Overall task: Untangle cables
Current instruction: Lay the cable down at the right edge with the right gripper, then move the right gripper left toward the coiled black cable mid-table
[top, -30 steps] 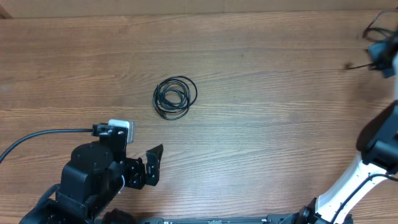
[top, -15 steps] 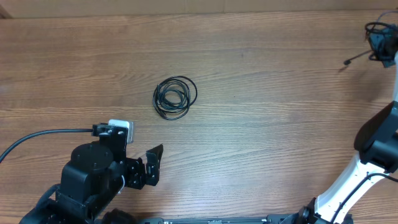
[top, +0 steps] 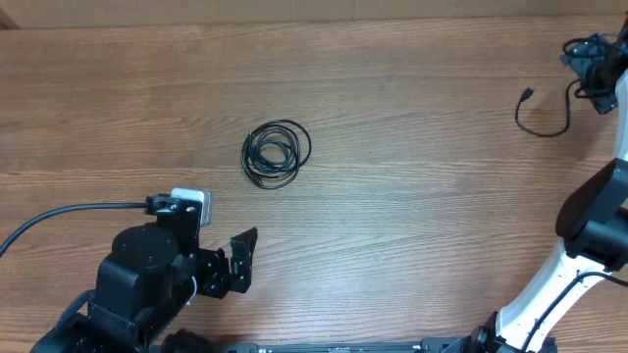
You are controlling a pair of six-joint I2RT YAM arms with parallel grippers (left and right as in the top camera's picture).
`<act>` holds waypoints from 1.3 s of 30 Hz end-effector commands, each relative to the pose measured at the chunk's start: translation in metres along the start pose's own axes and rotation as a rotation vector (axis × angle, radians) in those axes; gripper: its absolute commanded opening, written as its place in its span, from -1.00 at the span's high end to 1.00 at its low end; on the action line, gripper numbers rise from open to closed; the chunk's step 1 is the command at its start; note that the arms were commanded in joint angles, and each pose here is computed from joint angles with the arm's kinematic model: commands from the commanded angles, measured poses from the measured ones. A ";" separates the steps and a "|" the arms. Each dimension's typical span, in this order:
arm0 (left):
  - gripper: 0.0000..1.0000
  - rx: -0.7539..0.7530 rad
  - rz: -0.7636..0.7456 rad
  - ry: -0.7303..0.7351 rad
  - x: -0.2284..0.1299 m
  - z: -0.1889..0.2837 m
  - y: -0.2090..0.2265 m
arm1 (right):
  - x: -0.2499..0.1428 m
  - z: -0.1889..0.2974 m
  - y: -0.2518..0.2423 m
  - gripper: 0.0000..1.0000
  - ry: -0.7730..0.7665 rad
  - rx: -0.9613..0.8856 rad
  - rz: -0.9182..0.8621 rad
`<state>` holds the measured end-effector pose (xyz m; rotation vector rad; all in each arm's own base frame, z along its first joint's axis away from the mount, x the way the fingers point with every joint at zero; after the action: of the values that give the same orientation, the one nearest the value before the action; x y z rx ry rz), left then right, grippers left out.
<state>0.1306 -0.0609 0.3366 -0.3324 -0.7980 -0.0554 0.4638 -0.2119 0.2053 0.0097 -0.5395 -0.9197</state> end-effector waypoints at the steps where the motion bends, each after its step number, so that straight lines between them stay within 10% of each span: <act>1: -0.99 0.012 -0.020 -0.003 0.000 -0.001 0.001 | -0.006 -0.006 -0.002 -0.78 0.050 0.016 0.024; 18: -1.00 0.012 -0.020 -0.003 0.000 -0.001 0.001 | -0.074 -0.084 0.013 -0.41 0.310 0.042 0.474; 39: -0.99 0.012 -0.020 -0.003 0.000 -0.001 0.001 | -0.101 -0.119 0.008 0.08 0.298 0.035 0.582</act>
<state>0.1306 -0.0609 0.3366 -0.3324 -0.7980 -0.0554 0.4760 -0.1628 0.0738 0.0271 -0.2745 -0.3535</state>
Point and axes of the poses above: each gripper's point midway between its finger pads, its own z axis back along the fingers, its own y axis along the line the jaws close on, x = y × z, the point moved 7 cm from there along z, back along the fingers, and after that the axes turned 3 degrees about z, right-handed, at the moved point
